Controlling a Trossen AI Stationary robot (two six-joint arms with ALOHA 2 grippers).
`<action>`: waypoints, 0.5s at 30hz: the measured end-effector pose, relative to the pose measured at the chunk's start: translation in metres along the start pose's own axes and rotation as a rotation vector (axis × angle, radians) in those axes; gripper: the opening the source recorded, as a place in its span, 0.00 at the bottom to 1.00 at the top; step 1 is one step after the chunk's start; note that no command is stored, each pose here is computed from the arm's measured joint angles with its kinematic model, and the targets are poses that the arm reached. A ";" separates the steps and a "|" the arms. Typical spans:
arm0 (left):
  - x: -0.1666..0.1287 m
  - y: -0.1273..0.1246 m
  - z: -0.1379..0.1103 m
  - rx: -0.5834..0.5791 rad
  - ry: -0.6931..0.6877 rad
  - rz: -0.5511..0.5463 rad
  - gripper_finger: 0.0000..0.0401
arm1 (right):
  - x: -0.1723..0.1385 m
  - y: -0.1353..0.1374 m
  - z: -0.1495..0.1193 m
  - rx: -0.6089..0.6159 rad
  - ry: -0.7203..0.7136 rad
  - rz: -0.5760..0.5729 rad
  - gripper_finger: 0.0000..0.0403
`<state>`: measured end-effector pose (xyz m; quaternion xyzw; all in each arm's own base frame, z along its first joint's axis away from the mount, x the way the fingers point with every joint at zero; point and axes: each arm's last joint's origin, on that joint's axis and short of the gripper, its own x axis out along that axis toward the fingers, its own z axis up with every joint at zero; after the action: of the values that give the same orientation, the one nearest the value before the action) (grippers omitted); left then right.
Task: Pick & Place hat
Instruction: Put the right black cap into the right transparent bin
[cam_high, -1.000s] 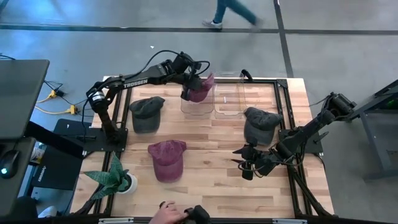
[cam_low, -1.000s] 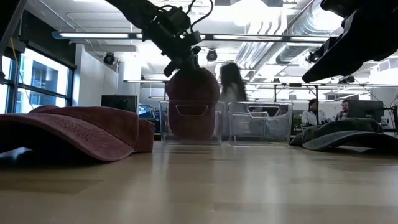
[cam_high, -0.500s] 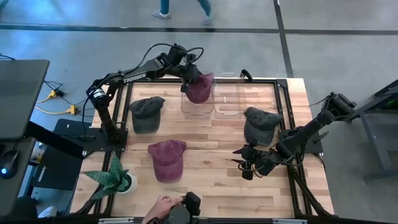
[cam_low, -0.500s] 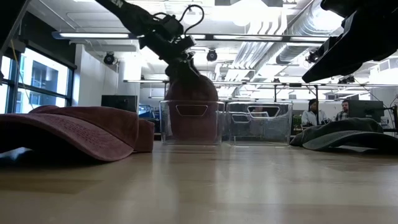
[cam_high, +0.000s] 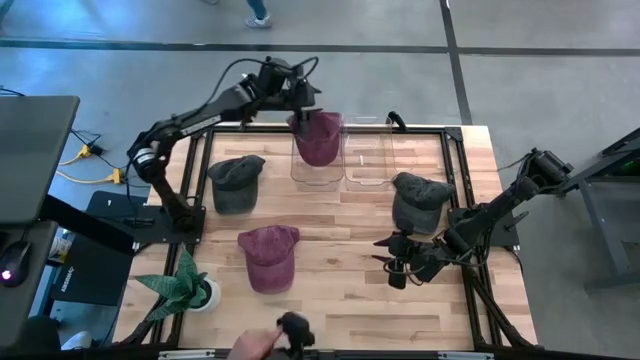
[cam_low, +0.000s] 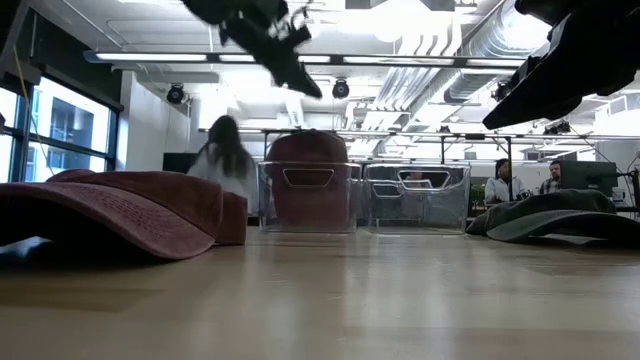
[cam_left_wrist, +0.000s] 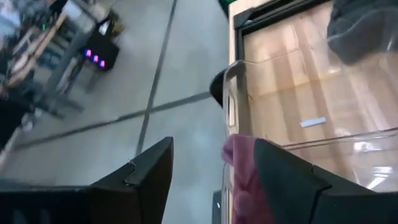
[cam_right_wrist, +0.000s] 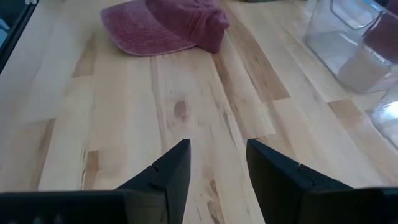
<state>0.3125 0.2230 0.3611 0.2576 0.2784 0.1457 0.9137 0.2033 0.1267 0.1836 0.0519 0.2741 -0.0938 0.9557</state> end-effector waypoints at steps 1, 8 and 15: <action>-0.008 -0.001 0.008 -0.021 0.018 -0.001 0.54 | 0.000 -0.001 0.001 0.004 0.001 0.002 0.39; -0.049 -0.049 0.057 -0.120 0.009 -0.290 0.46 | -0.024 -0.015 0.012 0.123 0.112 0.133 0.52; -0.041 -0.167 0.075 -0.078 -0.010 -0.629 0.17 | -0.043 -0.027 -0.016 0.133 0.453 0.097 0.56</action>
<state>0.3433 0.0395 0.3402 0.1244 0.3340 -0.1346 0.9246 0.1542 0.1088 0.1919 0.1477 0.4718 -0.0514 0.8678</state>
